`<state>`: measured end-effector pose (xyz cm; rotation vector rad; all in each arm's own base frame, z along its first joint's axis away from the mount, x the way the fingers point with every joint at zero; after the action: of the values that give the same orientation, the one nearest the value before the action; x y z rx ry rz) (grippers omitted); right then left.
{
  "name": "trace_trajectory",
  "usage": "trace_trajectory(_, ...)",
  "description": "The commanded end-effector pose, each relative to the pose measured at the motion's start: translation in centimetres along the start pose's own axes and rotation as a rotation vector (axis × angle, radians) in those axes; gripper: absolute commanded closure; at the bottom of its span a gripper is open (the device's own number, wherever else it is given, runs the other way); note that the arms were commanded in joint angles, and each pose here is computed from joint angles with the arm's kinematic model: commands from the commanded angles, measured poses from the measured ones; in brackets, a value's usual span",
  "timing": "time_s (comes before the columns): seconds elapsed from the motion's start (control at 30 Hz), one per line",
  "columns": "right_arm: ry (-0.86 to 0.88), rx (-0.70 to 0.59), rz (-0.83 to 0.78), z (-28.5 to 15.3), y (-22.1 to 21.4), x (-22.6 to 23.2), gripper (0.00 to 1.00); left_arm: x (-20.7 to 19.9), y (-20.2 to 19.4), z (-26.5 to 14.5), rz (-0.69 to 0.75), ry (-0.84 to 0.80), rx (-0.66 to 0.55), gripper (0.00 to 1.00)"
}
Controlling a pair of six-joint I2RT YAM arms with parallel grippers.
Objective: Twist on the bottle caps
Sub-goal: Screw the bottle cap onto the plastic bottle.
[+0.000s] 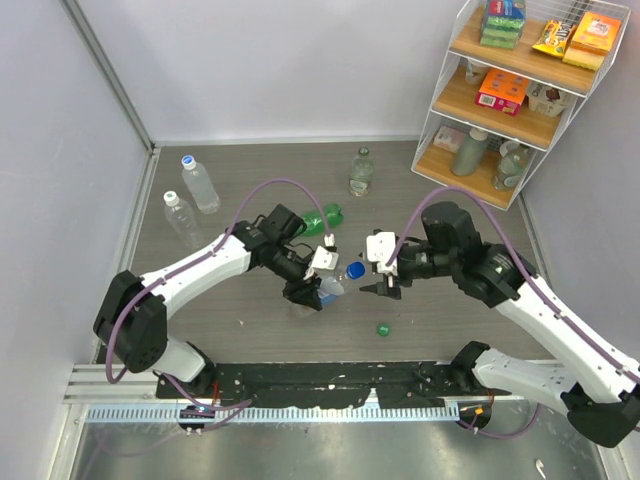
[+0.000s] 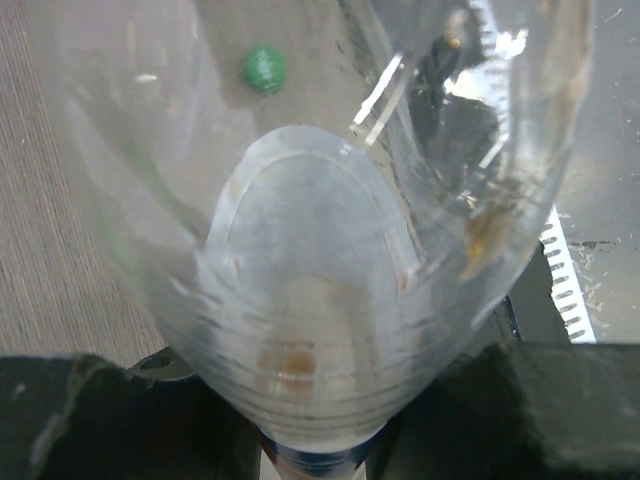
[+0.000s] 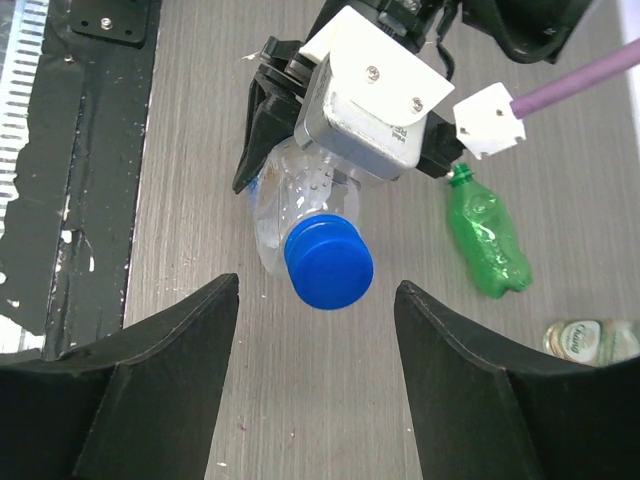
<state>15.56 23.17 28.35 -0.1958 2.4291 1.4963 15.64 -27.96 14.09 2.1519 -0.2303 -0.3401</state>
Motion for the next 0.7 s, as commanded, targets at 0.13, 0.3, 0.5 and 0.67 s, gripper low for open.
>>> trace_trajectory(0.13,0.065,-0.098,-0.09,-0.47,3.0,0.46,0.33,-0.37,2.13,-0.99,0.064,0.006,-0.039,0.97)
trace_trajectory(0.3,0.063,-0.096,-0.055,-0.21,3.09,0.19,0.36,-0.66,2.24,-0.76,0.073,-0.024,-0.056,0.97)
trace_trajectory(0.5,0.075,-0.098,-0.046,-0.09,3.22,0.28,0.38,-0.79,2.32,-0.78,0.078,-0.033,-0.058,0.97)
trace_trajectory(0.67,0.07,-0.093,-0.031,0.16,3.21,-0.03,0.38,-0.85,2.25,-0.79,0.085,-0.028,-0.057,0.97)
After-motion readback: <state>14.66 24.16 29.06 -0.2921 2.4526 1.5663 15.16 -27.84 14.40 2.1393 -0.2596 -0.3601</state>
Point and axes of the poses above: each gripper's point midway between its finger pads, its own z axis out along the fingers, its own x axis along the line the jaws close on, y = z × x, the point moved 1 cm from there along -z, back along the fingers, and after that the axes turned 2 degrees about z, right-handed, at the moved point
